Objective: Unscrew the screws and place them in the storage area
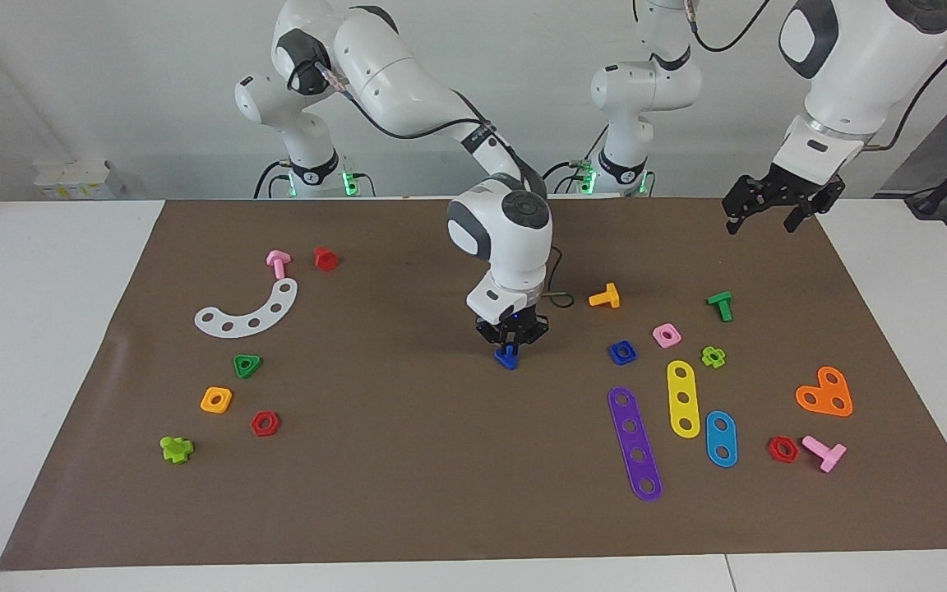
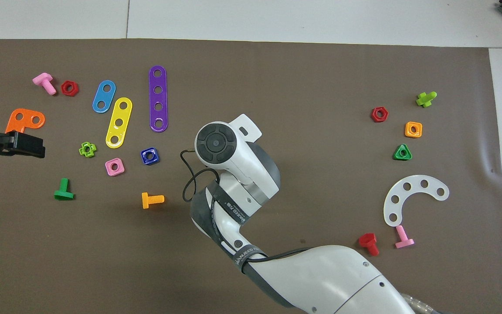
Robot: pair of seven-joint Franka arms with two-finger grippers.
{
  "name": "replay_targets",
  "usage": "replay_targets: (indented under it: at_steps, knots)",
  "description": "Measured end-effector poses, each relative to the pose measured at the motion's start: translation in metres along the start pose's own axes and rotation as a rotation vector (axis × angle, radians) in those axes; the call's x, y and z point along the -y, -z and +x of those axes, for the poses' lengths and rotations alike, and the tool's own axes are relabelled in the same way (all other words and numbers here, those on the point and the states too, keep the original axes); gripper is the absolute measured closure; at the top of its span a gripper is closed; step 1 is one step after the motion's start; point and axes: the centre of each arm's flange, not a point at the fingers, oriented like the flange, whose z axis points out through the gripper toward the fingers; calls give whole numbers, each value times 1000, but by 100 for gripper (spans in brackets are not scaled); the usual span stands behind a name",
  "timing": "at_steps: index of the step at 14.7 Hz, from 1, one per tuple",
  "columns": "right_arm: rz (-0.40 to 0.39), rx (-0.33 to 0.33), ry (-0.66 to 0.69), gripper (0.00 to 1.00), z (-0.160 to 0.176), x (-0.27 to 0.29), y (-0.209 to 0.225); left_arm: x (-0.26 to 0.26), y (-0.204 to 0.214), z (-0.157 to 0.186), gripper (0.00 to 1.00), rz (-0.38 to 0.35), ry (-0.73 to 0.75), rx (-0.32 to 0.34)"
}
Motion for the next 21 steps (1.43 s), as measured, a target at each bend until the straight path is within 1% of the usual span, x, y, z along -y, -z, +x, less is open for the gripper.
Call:
replay_targets:
  at_steps: [2,4,6,7,9,11,12,13,14,15,16,18,19,21]
  knots:
    - [10,-15,-22,80,12,-11,30,2,0,0,0,0,4,-2]
    - [18,-33,-68,80,36,-46,82,5,-2,1,0,0,9,-11]
    - [18,-48,-86,80,64,-105,133,6,-4,2,0,0,10,-14]
    - [15,-52,-89,80,77,-139,151,6,-4,2,0,0,10,-14]
    - [-2,-47,-87,80,96,-214,166,6,-4,2,0,0,10,-14]
    - [-6,-10,-88,80,104,-278,155,6,-4,2,0,0,10,-14]
    - [14,9,-91,80,106,-305,144,6,-4,2,0,0,11,-14]
    - [43,11,-88,80,107,-331,130,6,-4,2,0,0,11,-14]
    - [66,-1,-79,80,106,-356,113,6,-4,2,0,0,11,-14]
    - [74,-15,-69,80,101,-378,95,6,-4,2,0,0,11,-14]
    - [72,-17,-62,80,92,-396,75,6,-4,2,0,0,11,-14]
    - [64,-2,-48,80,73,-419,39,6,-4,2,0,0,11,-14]
    - [60,6,-36,80,64,-428,25,6,-4,2,0,0,11,-14]
    - [54,-4,-12,80,52,-446,6,6,-4,2,0,0,11,-14]
